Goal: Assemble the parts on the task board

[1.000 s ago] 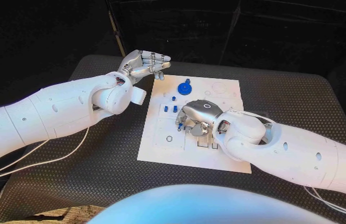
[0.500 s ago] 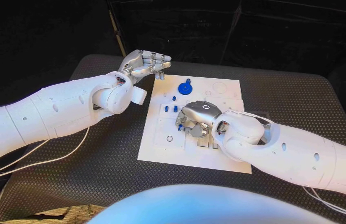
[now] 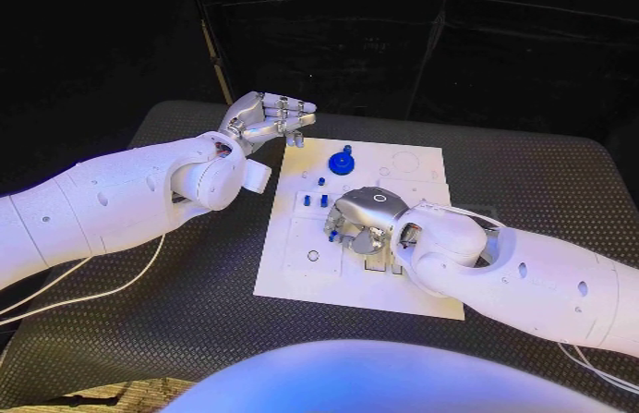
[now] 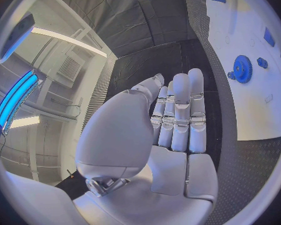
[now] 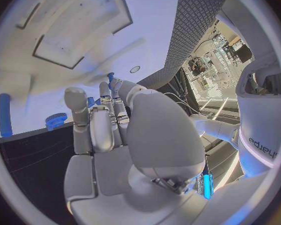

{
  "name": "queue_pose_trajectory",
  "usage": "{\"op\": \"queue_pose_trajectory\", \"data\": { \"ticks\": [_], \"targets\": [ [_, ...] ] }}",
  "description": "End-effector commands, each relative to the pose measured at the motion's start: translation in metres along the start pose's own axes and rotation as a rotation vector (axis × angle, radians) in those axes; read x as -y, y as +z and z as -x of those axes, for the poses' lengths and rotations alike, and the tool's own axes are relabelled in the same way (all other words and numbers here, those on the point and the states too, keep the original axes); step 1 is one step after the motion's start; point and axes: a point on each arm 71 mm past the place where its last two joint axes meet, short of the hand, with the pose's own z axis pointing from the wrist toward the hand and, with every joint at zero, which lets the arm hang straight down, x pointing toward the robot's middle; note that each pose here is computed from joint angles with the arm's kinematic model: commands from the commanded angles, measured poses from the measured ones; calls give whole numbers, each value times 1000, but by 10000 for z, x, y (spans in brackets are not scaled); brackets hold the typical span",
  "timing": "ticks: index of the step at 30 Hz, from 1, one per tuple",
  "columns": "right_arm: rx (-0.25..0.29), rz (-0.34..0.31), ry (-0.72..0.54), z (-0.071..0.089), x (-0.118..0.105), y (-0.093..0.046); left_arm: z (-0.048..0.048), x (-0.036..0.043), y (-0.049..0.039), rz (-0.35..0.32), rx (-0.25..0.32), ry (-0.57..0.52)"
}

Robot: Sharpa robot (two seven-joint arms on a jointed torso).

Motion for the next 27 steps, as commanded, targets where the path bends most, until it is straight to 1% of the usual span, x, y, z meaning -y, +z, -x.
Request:
{"op": "queue_pose_trajectory", "data": {
  "ticks": [1, 8, 14, 18, 24, 27],
  "targets": [
    [-13, 2, -17, -6, -9, 7, -14, 20, 6, -14, -10, -9],
    [-21, 6, -20, -20, -28, 30, -15, 20, 6, -14, -11, -9],
    [-49, 10, -24, -105, -51, 20, -20, 20, 7, -13, -13, -10],
    [-57, 5, -26, -128, -47, 21, -20, 20, 6, -12, -13, -10],
    [-53, -1, -27, -135, -38, 24, -22, 19, 7, -12, -14, -11],
    [-33, 0, -23, -124, -34, 25, -23, 17, 9, -11, -15, -11]
  ]
}}
